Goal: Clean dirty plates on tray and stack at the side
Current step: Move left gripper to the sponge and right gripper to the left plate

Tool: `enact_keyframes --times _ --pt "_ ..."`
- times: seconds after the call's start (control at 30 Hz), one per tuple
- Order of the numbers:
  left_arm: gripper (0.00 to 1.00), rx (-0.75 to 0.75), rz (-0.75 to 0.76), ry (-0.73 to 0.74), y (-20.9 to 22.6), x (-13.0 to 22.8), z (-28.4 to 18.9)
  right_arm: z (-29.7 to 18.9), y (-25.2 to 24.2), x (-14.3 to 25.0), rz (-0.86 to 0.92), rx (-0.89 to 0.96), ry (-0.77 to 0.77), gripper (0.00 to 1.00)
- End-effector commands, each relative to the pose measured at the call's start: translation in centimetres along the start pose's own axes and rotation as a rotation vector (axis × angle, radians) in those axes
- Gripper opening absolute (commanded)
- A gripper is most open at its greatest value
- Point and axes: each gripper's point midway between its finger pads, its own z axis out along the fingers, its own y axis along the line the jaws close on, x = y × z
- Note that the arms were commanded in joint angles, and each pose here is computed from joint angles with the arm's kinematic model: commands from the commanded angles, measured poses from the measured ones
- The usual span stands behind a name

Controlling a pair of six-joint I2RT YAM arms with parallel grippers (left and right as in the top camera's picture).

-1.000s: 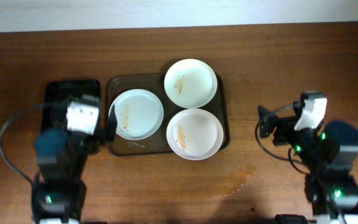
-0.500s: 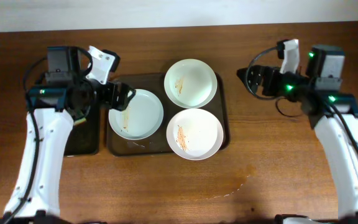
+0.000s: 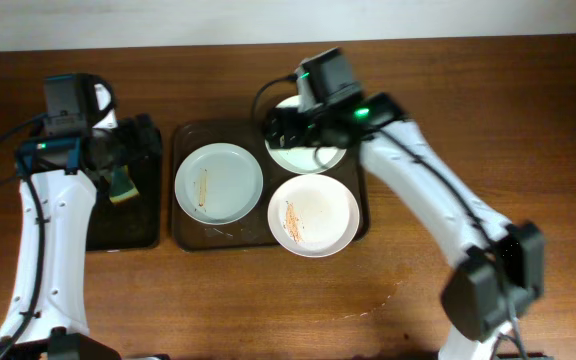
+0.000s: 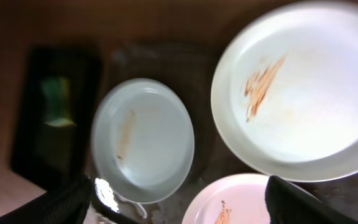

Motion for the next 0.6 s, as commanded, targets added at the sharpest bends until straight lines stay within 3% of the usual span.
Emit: enact_keyframes --times 0.0,0.07,0.13,0.3,0.57 --pt "0.96 -0.123 -0.094 -0.032 3.2 -1.2 -0.1 4.8 -0.4 1.8 0.048 0.099 0.039 0.81" --pt "0.96 -0.132 -0.106 -0.022 3.8 -1.1 0.3 6.7 -0.1 2.7 0.075 0.099 0.059 0.76" --pt "0.96 -0.14 -0.063 0.013 4.1 -0.7 1.4 9.0 -0.1 3.7 0.113 0.103 0.082 0.63" --pt "0.96 -0.131 -0.002 0.105 4.0 0.9 3.8 11.4 -0.5 4.9 0.13 0.102 0.116 0.45" --pt "0.96 -0.133 0.103 0.22 4.3 2.9 8.0 14.7 -0.3 7.1 0.113 0.096 0.165 0.44"
